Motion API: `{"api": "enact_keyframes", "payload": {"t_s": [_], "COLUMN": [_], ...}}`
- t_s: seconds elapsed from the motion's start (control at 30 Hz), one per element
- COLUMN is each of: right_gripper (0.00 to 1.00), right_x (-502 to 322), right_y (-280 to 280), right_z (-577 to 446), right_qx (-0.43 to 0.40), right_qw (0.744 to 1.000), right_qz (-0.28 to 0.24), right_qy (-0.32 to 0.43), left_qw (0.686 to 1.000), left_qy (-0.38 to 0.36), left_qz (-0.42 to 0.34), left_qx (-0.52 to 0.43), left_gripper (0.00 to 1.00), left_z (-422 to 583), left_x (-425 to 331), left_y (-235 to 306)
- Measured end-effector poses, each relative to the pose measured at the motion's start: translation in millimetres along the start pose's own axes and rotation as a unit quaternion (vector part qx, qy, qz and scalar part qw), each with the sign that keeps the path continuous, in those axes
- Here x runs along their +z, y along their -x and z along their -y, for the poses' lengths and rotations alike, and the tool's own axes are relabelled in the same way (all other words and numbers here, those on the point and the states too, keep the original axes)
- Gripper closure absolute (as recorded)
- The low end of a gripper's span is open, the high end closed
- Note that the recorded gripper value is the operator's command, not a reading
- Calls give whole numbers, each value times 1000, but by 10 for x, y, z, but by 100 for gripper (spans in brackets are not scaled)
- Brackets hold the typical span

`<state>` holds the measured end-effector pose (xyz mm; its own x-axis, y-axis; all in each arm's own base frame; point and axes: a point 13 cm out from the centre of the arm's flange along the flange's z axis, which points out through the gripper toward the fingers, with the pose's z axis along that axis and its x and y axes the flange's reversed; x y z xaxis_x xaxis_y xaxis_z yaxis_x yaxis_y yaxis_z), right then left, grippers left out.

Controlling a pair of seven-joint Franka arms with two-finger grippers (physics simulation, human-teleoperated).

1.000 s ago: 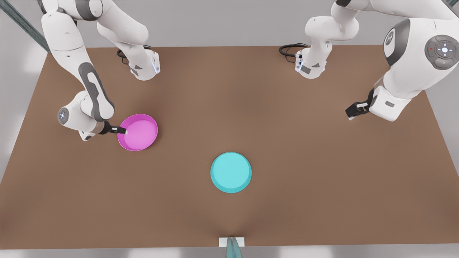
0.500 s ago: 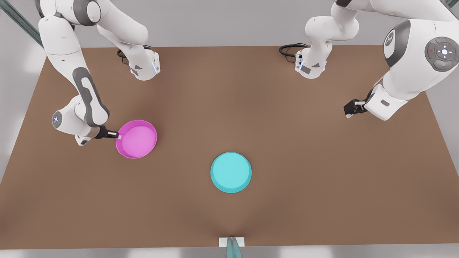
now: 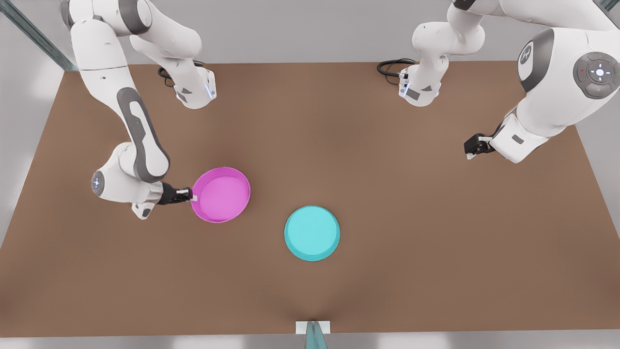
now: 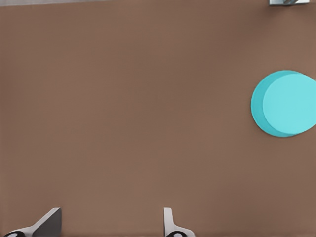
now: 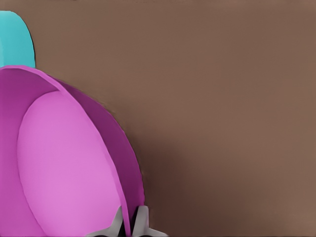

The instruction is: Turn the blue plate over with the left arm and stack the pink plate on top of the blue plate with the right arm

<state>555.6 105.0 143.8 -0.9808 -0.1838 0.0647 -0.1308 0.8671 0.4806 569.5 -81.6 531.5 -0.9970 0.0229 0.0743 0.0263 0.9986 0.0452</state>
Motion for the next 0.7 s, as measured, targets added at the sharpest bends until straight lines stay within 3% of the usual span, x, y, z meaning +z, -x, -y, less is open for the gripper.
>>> {"api": "enact_keyframes", "payload": {"t_s": [0.33, 0.7], "right_gripper": [79, 79], "right_x": [530, 941], "right_y": [985, 1935], "right_z": [-1262, -1956], "right_qx": [-8, 74], "right_qw": [1000, 994], "right_qz": [11, 54], "right_qy": [28, 53], "left_qw": [1000, 1000], "left_qy": [1, -9], "left_qz": [0, -11], "left_qx": [10, 7], "left_gripper": [0, 0], "left_z": [-38, -139], "left_x": [-2, 23], "left_y": [-3, -31]}}
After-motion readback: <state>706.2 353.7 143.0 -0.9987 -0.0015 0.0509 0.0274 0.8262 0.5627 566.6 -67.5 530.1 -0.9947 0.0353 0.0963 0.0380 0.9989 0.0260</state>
